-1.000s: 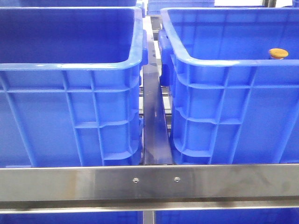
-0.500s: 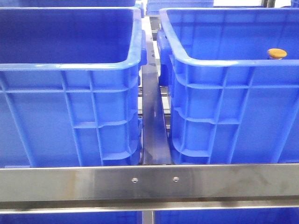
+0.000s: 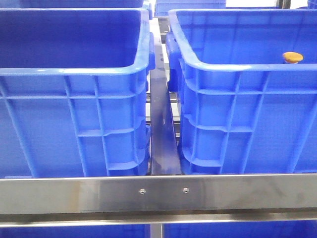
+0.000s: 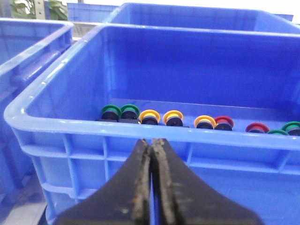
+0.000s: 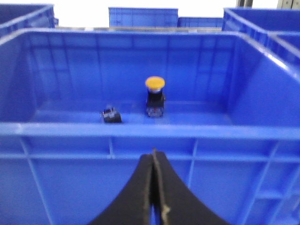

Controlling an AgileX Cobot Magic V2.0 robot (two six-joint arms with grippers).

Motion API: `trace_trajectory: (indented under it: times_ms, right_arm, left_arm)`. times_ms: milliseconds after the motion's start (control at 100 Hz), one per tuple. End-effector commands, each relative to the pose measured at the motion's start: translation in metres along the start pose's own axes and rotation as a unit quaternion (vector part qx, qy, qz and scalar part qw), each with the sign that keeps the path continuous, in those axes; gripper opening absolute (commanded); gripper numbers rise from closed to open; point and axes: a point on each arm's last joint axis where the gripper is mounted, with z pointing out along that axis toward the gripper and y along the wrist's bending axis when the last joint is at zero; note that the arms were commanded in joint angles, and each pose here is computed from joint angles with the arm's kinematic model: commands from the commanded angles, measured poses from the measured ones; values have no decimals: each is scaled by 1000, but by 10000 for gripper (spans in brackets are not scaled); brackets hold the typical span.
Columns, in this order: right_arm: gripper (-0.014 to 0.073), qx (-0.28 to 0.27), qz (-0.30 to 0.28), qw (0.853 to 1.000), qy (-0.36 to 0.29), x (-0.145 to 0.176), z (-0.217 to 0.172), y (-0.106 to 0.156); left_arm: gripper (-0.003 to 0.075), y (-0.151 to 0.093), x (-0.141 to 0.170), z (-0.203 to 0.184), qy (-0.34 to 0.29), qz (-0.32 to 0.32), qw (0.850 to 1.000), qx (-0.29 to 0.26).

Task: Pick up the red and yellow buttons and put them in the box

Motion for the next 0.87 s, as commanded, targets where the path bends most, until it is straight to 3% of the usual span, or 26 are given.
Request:
trace_trajectory:
  times_ms: [0, 860]
  right_arm:
    - [-62, 2, 8, 999, -36, -9, -3, 0]
    - [-62, 3, 4, 999, -36, -9, -3, 0]
  left_arm:
    - [-20, 0, 9, 0, -28, -5, 1000, 3]
    - [-20, 0, 9, 0, -28, -5, 1000, 3]
